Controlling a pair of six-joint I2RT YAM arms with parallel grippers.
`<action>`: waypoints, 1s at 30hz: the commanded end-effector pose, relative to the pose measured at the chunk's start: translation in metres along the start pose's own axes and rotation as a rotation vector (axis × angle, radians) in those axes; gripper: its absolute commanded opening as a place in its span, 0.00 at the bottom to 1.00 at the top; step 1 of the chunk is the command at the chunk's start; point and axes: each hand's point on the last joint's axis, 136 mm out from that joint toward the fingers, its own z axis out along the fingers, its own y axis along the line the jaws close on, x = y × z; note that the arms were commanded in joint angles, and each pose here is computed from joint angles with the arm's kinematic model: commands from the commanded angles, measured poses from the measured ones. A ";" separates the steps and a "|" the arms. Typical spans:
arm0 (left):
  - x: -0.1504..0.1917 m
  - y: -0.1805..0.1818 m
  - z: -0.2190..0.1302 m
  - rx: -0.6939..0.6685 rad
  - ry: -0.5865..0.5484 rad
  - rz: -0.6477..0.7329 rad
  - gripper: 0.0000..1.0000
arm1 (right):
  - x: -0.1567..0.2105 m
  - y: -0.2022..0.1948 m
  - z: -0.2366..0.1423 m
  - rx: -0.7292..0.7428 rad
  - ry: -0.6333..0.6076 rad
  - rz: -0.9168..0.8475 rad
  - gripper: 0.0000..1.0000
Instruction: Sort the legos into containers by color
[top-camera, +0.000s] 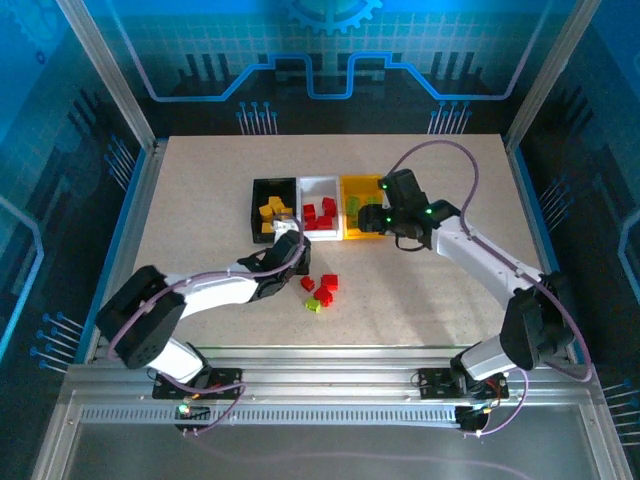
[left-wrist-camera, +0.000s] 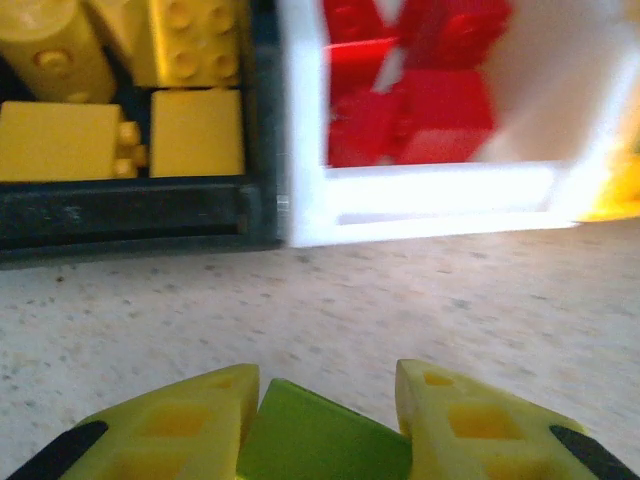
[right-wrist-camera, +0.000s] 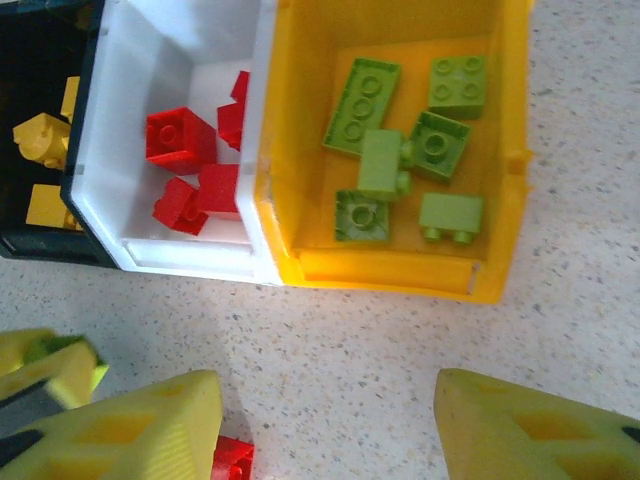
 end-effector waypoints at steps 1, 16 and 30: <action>-0.020 -0.029 -0.021 0.083 0.046 -0.035 0.32 | -0.003 -0.017 -0.014 0.015 -0.048 0.058 0.60; -0.094 -0.148 0.071 0.199 0.075 0.025 0.32 | 0.038 -0.044 -0.022 0.043 -0.006 0.111 0.60; -0.126 -0.175 0.087 0.276 0.063 -0.064 0.73 | 0.053 -0.038 -0.021 -0.008 0.029 0.104 0.61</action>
